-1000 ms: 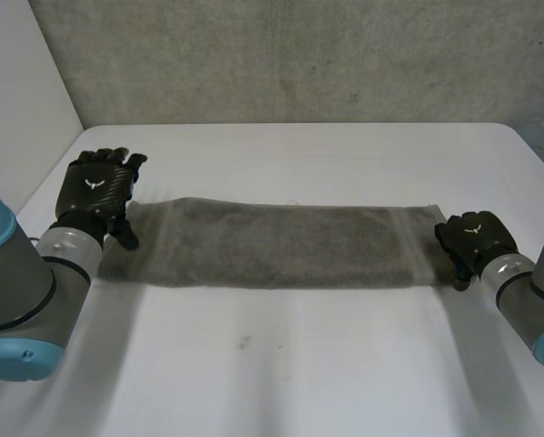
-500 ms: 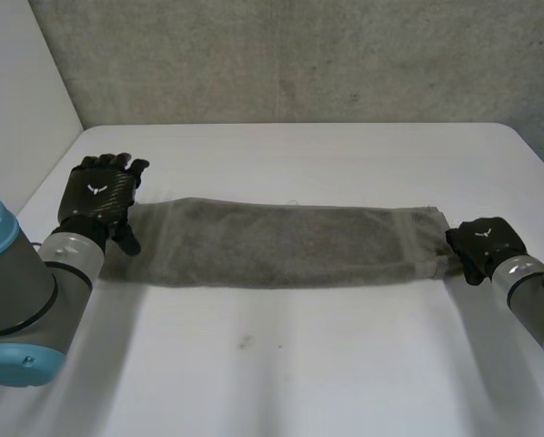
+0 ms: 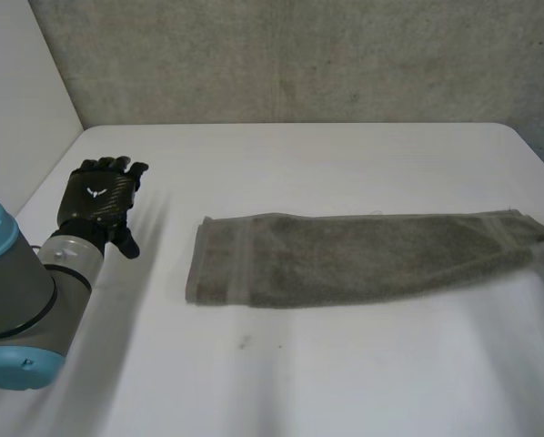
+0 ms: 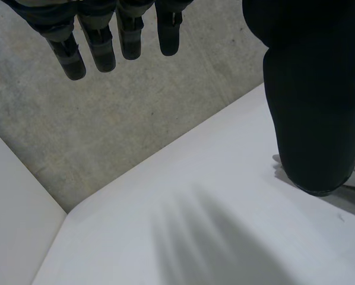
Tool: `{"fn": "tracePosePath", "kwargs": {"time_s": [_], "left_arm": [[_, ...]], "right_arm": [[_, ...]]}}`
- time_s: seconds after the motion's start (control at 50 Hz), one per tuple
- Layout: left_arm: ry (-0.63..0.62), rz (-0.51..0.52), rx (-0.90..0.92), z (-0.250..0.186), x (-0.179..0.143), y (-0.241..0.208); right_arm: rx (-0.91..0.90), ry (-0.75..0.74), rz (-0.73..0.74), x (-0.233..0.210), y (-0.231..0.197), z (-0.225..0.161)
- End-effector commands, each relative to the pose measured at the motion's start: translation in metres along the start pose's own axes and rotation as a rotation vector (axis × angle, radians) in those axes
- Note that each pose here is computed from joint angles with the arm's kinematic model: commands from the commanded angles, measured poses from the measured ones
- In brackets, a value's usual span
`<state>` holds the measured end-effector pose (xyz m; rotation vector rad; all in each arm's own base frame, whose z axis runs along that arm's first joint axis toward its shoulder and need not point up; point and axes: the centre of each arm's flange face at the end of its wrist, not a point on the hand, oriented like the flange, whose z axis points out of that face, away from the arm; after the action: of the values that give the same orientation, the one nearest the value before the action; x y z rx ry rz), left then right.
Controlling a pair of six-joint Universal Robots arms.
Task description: Fold the towel.
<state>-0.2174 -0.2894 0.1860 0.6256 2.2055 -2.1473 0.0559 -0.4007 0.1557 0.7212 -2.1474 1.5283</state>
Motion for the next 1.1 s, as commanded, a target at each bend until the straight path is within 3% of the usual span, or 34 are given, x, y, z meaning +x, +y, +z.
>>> {"fn": "tracePosePath", "kwargs": {"time_s": [0.02, 0.1, 0.16, 0.2, 0.22, 0.26, 0.48, 0.66, 0.82, 1.02, 1.1], "left_arm": [[0.000, -0.001, 0.001, 0.000, 0.000, 0.000], [-0.003, -0.001, -0.001, 0.000, 0.000, 0.000], [-0.004, -0.001, 0.002, 0.000, 0.000, -0.001], [-0.005, -0.001, 0.006, -0.001, -0.001, -0.002], [-0.007, -0.001, 0.007, 0.000, -0.002, -0.003], [-0.008, -0.001, 0.010, -0.001, -0.002, -0.004], [-0.018, -0.002, 0.007, 0.001, -0.005, -0.003], [-0.017, -0.002, 0.006, 0.001, -0.006, -0.002], [-0.016, -0.002, 0.006, 0.000, -0.005, -0.002], [0.052, 0.005, 0.019, -0.008, 0.015, -0.006], [0.188, 0.013, 0.050, -0.019, 0.043, -0.011]], "right_arm": [[0.262, -0.083, -0.030, -0.042, -0.100, -0.028], [0.429, -0.205, -0.036, -0.101, -0.160, -0.063], [0.475, -0.259, -0.053, -0.128, -0.175, -0.076], [0.588, -0.400, -0.096, -0.196, -0.204, -0.119], [0.589, -0.400, -0.096, -0.196, -0.204, -0.119], [0.661, -0.521, -0.131, -0.252, -0.218, -0.157], [0.630, -0.777, -0.242, -0.363, -0.183, -0.200], [0.644, -0.754, -0.189, -0.346, -0.200, -0.207], [0.535, -0.696, 0.083, -0.271, -0.214, -0.188], [0.294, -0.615, 0.139, -0.218, -0.149, -0.155], [0.270, -0.585, 0.152, -0.210, -0.133, -0.148]]}}
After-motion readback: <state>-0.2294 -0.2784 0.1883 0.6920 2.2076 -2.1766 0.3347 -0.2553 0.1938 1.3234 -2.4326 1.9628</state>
